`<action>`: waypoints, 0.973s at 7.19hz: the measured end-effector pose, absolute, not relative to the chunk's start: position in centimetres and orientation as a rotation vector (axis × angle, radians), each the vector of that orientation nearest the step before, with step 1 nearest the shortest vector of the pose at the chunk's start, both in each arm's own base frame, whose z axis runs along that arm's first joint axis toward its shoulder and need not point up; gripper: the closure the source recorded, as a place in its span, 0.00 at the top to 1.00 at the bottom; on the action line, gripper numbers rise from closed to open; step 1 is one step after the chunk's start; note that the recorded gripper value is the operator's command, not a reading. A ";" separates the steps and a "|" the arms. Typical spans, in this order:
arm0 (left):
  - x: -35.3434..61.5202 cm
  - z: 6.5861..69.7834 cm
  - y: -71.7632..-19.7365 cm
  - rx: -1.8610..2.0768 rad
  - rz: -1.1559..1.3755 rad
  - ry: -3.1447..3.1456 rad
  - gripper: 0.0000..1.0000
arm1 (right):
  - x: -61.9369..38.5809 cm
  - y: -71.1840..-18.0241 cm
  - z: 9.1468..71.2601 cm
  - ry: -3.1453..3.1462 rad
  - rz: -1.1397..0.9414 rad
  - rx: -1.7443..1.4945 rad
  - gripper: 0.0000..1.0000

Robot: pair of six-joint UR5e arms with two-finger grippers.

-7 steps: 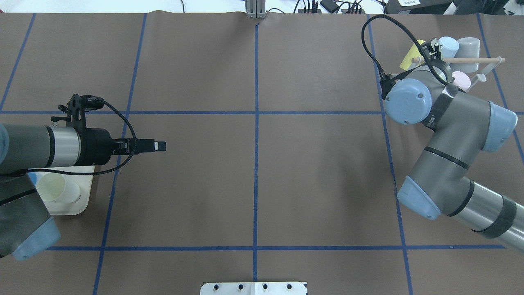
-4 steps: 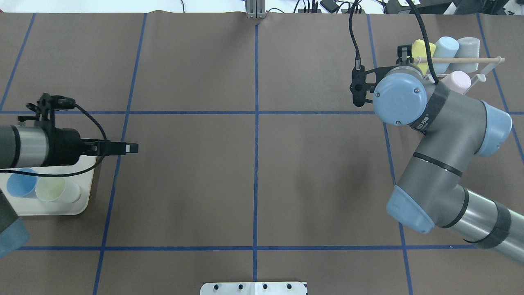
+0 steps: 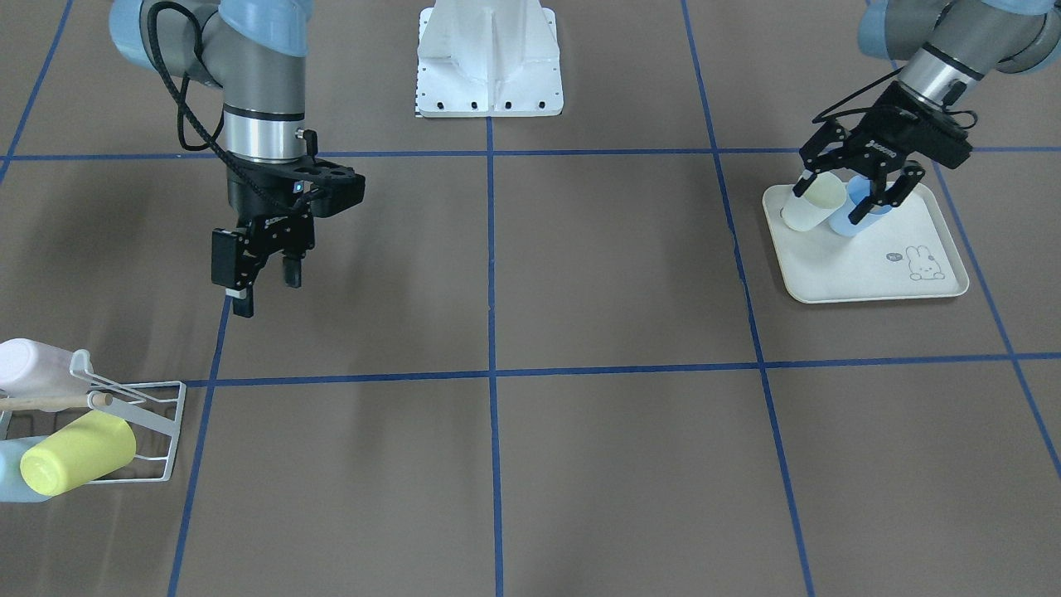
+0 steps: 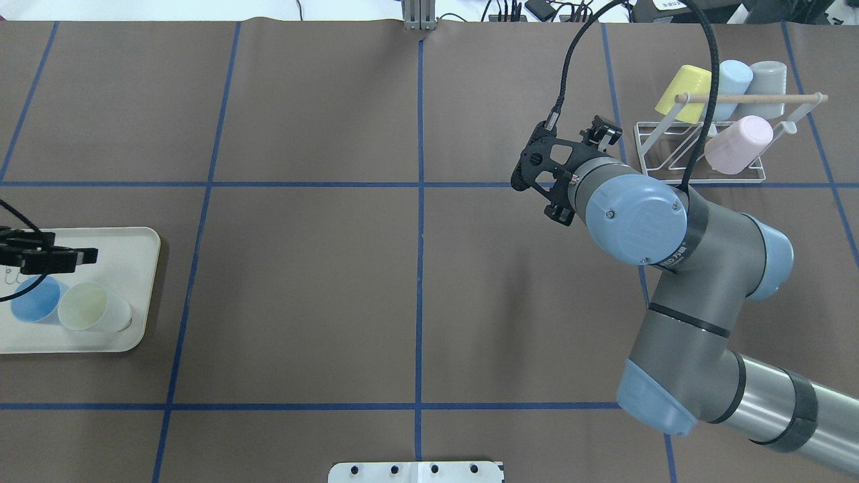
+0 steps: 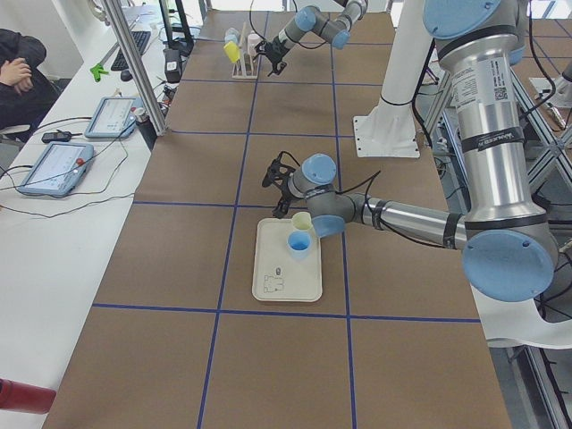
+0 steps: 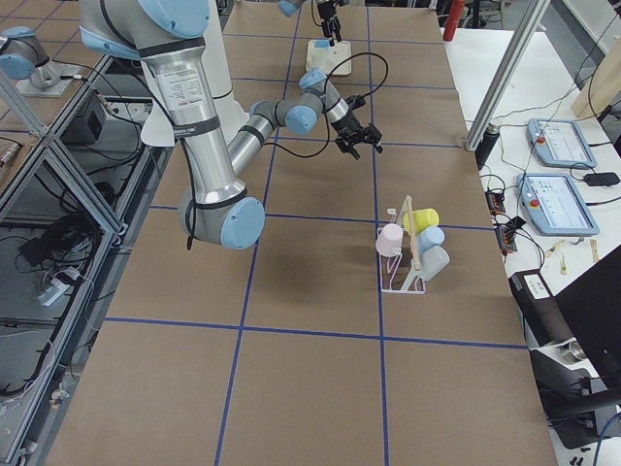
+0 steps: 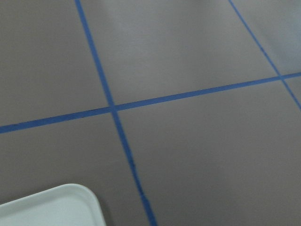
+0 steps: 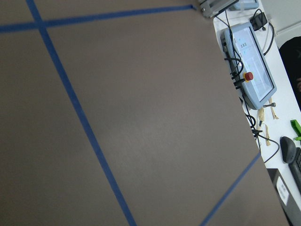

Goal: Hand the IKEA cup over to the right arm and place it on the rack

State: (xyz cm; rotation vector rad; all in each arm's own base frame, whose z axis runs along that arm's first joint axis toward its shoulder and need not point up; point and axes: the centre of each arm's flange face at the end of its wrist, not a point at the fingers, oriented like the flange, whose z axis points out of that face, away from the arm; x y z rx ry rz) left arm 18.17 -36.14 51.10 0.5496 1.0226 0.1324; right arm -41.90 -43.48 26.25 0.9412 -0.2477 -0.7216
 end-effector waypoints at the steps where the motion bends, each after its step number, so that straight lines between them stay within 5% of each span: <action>1: 16.0 53.3 -34.9 0.563 0.145 0.969 1.00 | -42.9 -42.1 25.1 -0.349 -0.642 0.963 0.98; 7: 15.0 60.5 -34.2 0.565 0.134 0.847 1.00 | -45.2 -38.5 17.0 -0.714 -0.421 0.970 0.99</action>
